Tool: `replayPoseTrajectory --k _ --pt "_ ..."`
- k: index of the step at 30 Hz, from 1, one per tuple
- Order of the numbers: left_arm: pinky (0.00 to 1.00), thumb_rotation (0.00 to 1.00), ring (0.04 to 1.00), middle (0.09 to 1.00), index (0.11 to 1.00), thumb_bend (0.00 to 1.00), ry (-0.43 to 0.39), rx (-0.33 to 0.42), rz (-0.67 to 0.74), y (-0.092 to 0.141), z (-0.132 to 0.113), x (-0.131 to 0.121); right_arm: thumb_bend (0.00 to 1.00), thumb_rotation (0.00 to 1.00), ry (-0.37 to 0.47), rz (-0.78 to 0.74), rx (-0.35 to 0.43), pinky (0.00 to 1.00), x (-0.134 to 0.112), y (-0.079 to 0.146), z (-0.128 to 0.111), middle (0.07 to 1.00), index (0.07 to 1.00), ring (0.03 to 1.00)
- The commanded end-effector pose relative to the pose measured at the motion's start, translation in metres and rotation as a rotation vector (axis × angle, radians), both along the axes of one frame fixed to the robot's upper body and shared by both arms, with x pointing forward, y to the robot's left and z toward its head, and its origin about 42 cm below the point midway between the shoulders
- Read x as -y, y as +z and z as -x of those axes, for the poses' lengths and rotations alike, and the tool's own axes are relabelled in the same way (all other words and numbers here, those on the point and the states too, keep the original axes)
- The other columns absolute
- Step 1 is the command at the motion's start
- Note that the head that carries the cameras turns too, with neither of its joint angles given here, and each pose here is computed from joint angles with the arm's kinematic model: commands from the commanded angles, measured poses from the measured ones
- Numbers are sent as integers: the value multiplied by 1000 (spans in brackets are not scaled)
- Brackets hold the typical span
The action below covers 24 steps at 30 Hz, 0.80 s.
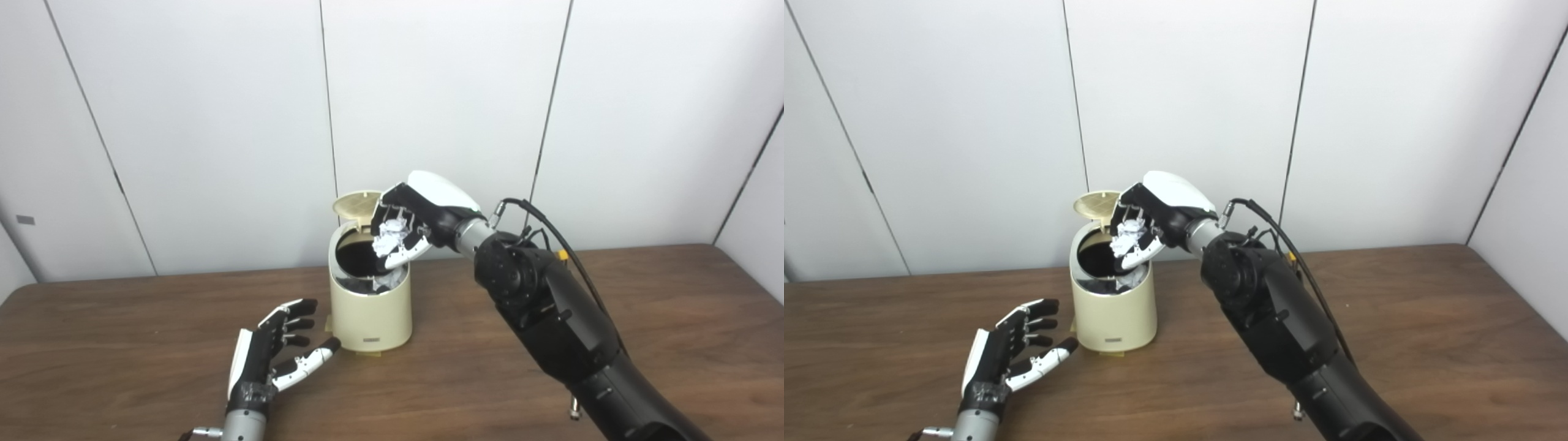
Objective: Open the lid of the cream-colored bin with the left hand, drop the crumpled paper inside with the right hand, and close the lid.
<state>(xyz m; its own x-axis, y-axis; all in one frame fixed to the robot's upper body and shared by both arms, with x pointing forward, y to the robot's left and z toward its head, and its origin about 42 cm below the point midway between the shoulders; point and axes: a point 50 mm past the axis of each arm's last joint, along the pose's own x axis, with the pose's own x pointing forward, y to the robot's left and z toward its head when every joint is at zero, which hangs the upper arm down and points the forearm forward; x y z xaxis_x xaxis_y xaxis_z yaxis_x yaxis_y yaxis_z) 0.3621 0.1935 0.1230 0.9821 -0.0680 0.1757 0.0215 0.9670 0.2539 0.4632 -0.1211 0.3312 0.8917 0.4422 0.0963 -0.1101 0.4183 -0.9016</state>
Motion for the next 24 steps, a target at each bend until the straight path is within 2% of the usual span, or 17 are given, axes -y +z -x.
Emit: replayPoseTrajectory --k 1,13,18,24 --pt "625 170 728 768 760 715 0 11 3 1 2 6 499 0 28 -19 110 333 -8 27 0 500 493 407" --pt "641 182 737 767 761 719 -6 13 -13 -1 4 6 502 0 44 7 165 372 -25 18 -1 506 464 411" --pt "631 188 731 768 762 722 -4 15 -12 -1 6 7 500 0 72 11 180 354 -28 14 0 507 469 403" --pt "632 190 737 779 766 720 -6 21 -10 -1 7 6 496 0 114 38 251 322 -29 8 0 515 484 386"
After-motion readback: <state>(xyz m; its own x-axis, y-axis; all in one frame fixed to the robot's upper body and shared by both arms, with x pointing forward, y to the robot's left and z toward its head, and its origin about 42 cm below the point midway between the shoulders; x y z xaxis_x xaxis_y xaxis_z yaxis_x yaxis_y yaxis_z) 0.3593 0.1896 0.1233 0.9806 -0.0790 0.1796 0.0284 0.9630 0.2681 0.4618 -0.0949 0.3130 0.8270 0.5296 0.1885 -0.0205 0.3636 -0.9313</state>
